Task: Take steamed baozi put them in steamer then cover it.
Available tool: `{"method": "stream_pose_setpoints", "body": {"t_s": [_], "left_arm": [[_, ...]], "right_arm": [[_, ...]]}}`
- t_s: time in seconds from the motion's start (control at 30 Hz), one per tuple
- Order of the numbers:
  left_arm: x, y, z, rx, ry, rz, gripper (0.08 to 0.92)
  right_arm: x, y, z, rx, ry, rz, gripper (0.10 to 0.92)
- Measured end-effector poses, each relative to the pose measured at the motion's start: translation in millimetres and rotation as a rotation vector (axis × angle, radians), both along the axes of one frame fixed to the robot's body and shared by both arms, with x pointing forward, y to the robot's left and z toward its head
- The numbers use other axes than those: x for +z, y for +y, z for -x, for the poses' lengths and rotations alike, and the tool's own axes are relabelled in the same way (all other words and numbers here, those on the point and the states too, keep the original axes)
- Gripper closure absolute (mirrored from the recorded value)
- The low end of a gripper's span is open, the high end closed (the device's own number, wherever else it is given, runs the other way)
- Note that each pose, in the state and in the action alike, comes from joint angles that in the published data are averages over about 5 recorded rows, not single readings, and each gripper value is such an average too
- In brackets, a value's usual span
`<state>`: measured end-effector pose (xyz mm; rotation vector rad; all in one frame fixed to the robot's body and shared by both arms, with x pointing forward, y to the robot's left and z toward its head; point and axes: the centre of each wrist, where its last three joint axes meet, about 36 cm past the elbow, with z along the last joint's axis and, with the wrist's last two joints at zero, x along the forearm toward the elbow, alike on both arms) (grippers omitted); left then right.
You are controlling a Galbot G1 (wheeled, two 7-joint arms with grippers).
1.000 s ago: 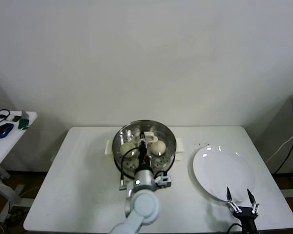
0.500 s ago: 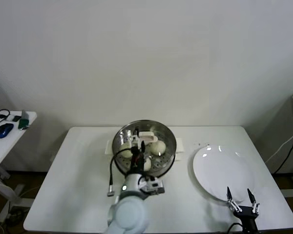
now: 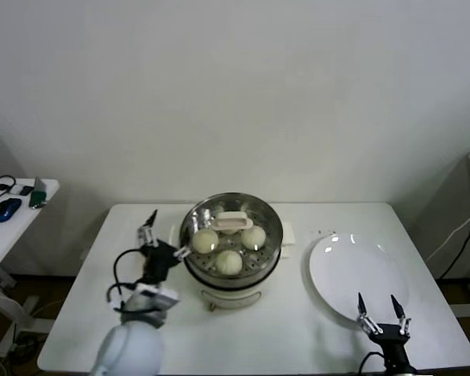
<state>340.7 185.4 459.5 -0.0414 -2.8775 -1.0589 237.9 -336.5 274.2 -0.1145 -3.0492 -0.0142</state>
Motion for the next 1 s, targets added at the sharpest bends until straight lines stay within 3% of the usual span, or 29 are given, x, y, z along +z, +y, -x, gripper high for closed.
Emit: {"method": "stream_pose_setpoints", "body": {"t_s": [0.2, 0.43, 0.7, 1.0], "left_arm": [[-24.6, 56.8, 13.6, 0.011, -0.021, 0.308, 0.177], [-71.1, 90.2, 31.3, 0.029, -0.035, 0.553, 0.177], [-132.6, 108.3, 45.9, 0.05, -0.033, 0.661, 0.177], [-167.0, 122.7, 55.7, 0.072, -0.033, 0.696, 0.177]], "right_arm": [[2.0, 0.2, -3.5, 0.018, -0.004, 0.019, 0.2], [-2.4, -3.4, -4.3, 0.025, 0.0, 0.031, 0.2], [-8.7, -8.7, -1.9, 0.024, 0.009, 0.028, 0.2], [-12.9, -9.8, -2.6, 0.028, 0.014, 0.014, 0.2]]}}
